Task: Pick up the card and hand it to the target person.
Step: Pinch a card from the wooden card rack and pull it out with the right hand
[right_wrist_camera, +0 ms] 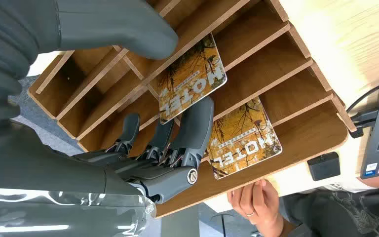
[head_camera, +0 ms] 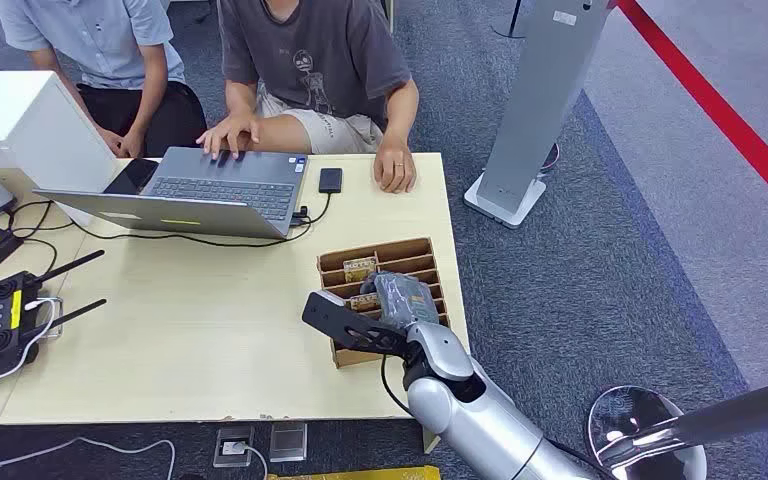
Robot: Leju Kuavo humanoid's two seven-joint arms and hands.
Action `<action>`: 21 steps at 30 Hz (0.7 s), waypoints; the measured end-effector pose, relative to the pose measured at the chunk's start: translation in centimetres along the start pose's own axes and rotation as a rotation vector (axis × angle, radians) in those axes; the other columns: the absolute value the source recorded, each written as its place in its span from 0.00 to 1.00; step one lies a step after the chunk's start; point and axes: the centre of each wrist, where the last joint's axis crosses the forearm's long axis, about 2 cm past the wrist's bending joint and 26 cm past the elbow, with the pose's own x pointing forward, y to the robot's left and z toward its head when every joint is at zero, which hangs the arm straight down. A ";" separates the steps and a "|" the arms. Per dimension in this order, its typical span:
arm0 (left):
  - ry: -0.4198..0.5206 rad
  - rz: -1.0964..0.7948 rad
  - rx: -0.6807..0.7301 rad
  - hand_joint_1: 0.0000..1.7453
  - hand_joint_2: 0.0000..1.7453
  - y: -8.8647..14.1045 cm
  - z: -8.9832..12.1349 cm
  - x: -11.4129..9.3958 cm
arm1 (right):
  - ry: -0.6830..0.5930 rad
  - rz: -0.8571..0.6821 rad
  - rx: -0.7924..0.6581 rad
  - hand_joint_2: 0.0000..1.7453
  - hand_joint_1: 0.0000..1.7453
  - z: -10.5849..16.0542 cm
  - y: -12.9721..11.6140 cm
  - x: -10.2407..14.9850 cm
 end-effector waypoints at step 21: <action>0.000 0.000 -0.003 0.00 1.00 0.0 0.0 0.0 | 0.004 -0.001 0.000 1.00 0.68 0.0 0.0 -0.1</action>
